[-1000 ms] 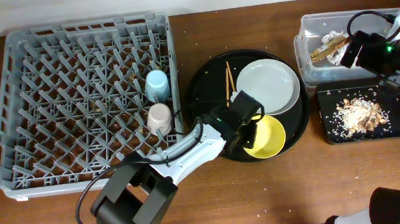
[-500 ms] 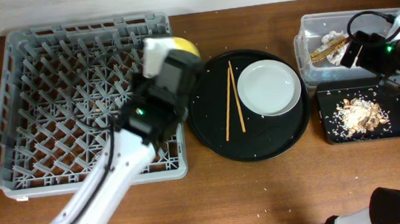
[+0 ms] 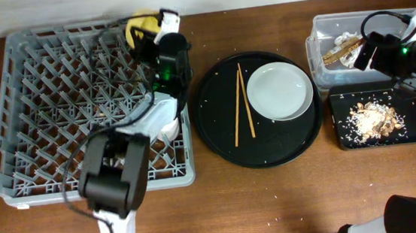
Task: Sort waste into correct bins and load items into the dishwasher rack
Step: 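Carry the yellow bowl to the back of the rack and release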
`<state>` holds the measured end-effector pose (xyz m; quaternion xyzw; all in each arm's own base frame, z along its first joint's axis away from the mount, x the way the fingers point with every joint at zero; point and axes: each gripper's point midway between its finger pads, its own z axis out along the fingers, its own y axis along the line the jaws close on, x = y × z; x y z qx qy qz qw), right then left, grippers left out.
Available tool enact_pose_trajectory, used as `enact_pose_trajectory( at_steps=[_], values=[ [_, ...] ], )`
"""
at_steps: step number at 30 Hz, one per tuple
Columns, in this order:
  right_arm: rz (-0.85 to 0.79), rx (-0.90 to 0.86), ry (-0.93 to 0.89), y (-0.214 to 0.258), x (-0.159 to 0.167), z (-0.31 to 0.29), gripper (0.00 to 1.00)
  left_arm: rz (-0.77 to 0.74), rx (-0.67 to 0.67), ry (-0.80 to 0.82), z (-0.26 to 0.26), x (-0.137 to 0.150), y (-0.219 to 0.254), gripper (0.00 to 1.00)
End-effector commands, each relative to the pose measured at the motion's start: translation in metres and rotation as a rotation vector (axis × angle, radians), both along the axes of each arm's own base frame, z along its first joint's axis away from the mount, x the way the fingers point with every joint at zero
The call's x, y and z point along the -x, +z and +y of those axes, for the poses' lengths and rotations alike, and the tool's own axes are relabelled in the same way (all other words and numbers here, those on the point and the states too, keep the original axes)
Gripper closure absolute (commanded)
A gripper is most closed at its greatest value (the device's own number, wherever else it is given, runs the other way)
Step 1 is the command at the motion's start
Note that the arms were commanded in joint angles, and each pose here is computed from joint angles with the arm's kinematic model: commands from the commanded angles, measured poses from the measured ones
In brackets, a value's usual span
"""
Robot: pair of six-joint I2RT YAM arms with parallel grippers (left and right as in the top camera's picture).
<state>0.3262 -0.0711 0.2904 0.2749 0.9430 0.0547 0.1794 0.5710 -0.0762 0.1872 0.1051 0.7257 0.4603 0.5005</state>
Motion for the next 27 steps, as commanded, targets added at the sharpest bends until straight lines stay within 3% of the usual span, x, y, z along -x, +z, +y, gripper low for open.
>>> enact_pose_trajectory(
  at_steps=[1,9,17,19,21,23,27],
  values=[
    [-0.021,0.010,-0.016,0.007,0.002,-0.002,0.02,0.055,-0.046,0.016,0.012,-0.006,-0.023,1.00],
    [-0.021,0.010,-0.016,0.007,0.002,-0.002,0.01,0.045,-0.013,-0.044,0.016,-0.017,-0.029,1.00],
    [-0.021,0.010,-0.015,0.007,0.001,-0.002,0.01,0.092,-0.027,-0.140,-0.029,-0.012,-0.038,0.98],
    [-0.021,0.010,-0.015,0.007,0.001,-0.002,0.01,0.092,-0.027,-0.126,-0.035,-0.007,-0.039,0.85],
    [-0.021,0.010,-0.016,0.007,0.002,-0.002,0.01,0.127,-0.030,-0.145,-0.046,-0.003,-0.047,0.65],
    [-0.021,0.010,-0.015,0.007,0.001,-0.002,0.01,0.138,-0.004,-0.155,-0.055,0.001,-0.053,0.55],
    [-0.021,0.010,-0.016,0.007,0.002,-0.002,0.02,0.128,0.025,-0.170,-0.066,0.004,-0.054,0.44]
  ],
)
